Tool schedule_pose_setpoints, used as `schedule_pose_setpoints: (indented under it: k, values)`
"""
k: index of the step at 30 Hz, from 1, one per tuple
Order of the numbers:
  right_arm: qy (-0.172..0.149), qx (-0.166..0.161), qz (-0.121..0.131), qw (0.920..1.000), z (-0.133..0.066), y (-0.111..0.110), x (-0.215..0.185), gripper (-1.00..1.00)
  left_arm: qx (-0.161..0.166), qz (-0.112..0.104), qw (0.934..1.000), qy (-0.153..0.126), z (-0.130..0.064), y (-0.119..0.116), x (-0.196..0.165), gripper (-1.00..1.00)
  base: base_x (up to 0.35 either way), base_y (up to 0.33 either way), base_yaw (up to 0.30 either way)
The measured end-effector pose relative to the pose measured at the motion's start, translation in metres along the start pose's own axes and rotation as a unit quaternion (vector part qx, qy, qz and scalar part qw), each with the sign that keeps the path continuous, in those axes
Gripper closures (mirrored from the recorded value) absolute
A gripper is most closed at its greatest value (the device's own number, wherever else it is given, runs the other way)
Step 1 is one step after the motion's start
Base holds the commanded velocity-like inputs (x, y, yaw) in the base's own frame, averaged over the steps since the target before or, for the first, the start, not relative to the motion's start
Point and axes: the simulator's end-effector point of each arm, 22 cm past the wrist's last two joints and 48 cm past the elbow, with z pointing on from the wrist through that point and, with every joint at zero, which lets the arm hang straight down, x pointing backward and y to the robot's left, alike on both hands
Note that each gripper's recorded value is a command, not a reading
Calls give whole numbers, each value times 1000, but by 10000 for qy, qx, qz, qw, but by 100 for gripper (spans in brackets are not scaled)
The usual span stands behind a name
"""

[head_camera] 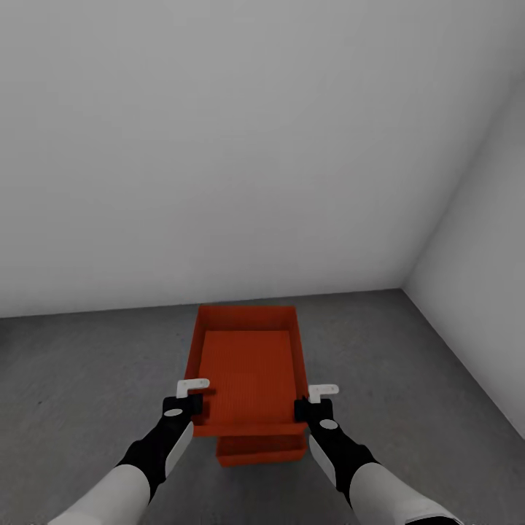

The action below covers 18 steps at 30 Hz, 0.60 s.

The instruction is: Move the two storage containers from the living room to the garage. In the garage, place one container on the floor and stack the other container on top of it (either order is fine).

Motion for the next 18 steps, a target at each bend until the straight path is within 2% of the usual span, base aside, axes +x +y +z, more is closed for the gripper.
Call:
schedule_pose_setpoints:
  k: [18]
  values:
    - [133,0,4,9999,6,0,16,100,-2,29,9999,129,7,-1,14,100,0,0,0]
